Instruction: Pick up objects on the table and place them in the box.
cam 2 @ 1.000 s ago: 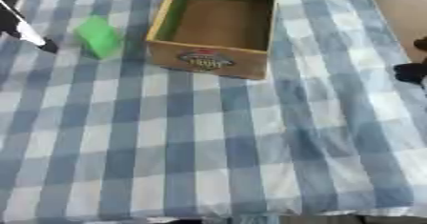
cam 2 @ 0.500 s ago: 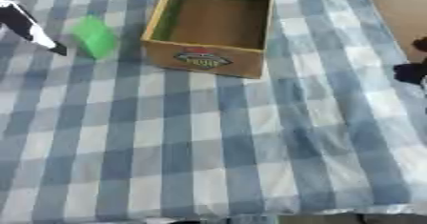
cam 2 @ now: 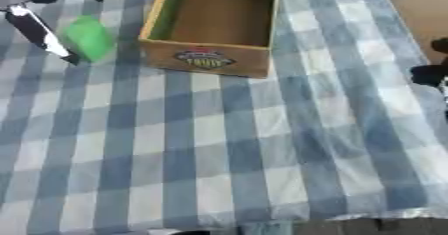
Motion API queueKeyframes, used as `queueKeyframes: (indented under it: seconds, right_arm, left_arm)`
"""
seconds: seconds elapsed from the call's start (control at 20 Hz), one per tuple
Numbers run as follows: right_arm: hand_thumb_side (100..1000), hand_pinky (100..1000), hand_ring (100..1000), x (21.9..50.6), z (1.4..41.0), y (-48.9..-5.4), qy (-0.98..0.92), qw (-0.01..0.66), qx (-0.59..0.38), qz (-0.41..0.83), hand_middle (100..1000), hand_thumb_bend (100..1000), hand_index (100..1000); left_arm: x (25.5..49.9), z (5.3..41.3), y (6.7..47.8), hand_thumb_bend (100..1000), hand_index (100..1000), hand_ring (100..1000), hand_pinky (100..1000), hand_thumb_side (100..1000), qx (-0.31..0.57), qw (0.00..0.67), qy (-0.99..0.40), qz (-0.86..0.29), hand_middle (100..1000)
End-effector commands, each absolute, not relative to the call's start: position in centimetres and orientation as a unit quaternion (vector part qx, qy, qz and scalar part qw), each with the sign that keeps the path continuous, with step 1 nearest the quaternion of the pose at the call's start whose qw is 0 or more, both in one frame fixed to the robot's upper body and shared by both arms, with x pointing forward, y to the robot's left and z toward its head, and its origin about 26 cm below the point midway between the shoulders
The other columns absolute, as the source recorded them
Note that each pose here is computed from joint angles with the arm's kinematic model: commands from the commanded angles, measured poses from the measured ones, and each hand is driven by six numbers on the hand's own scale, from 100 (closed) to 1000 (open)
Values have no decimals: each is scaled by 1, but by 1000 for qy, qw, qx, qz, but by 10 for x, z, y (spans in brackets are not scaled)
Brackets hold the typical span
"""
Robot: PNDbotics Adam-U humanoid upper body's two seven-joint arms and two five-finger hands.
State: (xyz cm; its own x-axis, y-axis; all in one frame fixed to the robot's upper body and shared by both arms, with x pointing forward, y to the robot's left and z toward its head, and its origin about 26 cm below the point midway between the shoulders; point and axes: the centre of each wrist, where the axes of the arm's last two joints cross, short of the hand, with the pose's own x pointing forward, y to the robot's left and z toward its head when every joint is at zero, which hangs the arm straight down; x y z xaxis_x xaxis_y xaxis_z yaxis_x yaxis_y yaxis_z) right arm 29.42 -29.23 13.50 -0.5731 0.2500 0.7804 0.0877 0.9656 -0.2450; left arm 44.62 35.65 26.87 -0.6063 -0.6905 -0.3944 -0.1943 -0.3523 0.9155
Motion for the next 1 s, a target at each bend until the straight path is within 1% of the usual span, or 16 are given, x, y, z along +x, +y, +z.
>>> queueKeyframes:
  seconds: [0.05, 0.35, 0.65, 0.85, 1.0]
  right_arm:
    - [680, 681, 664, 294, 142, -293, -887, 441, -97, 98, 808, 100, 841]
    - [680, 681, 664, 295, 143, -293, -887, 440, -97, 99, 808, 100, 842]
    - [680, 681, 664, 295, 143, -293, -887, 440, -97, 100, 808, 100, 842]
    - [680, 681, 664, 295, 143, -293, -887, 440, -97, 100, 809, 100, 842]
    - [679, 681, 665, 295, 143, -293, -887, 440, -96, 101, 809, 100, 842]
  left_arm:
    - [445, 281, 364, 859, 848, 785, 778, 447, 428, 169, -533, -710, 744]
    - [447, 277, 367, 859, 831, 769, 773, 447, 431, 177, -519, -717, 722]
    - [447, 274, 371, 832, 819, 757, 767, 447, 433, 189, -504, -723, 706]
    - [447, 274, 373, 837, 815, 754, 764, 452, 438, 198, -492, -726, 702]
    - [447, 275, 374, 820, 800, 739, 754, 442, 443, 201, -491, -723, 683]
